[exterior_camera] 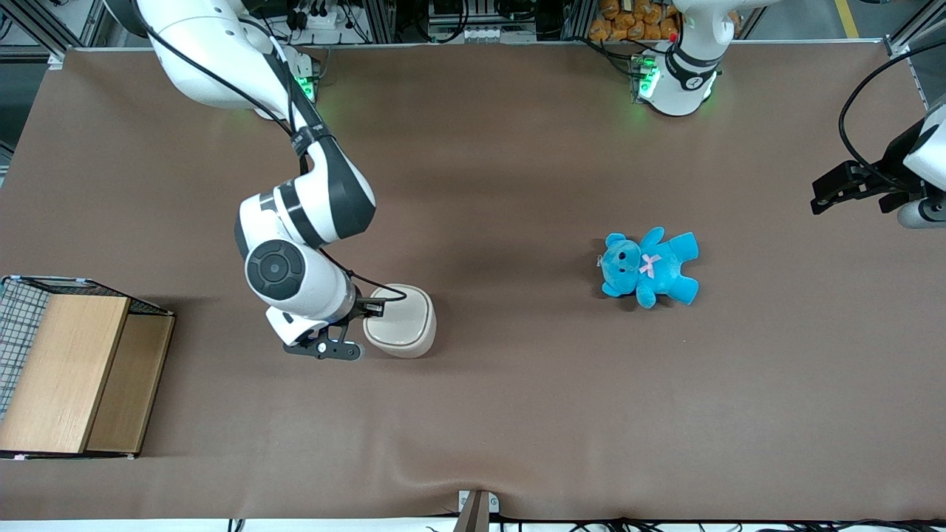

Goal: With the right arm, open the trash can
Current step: 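Press down on the white trash can's lid with the right gripper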

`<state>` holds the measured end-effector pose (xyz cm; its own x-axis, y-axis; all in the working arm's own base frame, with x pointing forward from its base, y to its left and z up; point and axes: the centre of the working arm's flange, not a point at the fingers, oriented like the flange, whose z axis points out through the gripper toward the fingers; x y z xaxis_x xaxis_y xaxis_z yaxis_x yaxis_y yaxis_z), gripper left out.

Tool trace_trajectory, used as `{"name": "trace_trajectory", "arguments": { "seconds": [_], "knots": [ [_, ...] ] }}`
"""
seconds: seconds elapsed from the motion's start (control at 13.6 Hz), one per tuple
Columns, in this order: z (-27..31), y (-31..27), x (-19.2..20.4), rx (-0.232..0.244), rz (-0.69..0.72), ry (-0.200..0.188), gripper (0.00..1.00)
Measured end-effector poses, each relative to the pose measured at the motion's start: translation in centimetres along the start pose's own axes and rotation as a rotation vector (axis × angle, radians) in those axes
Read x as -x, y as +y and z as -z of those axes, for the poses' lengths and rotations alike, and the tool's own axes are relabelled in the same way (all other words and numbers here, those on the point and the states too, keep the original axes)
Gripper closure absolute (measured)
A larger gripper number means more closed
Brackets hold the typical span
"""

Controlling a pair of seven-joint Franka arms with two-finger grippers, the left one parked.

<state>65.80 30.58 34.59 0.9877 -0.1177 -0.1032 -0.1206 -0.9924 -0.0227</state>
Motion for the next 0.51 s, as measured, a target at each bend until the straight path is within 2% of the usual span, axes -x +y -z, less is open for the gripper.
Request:
{"name": "trace_trajectory", "arguments": {
  "seconds": [0.51],
  "knots": [
    [-2.1,-1.0,0.5,-0.023,-0.008,-0.049,0.99]
  ]
}}
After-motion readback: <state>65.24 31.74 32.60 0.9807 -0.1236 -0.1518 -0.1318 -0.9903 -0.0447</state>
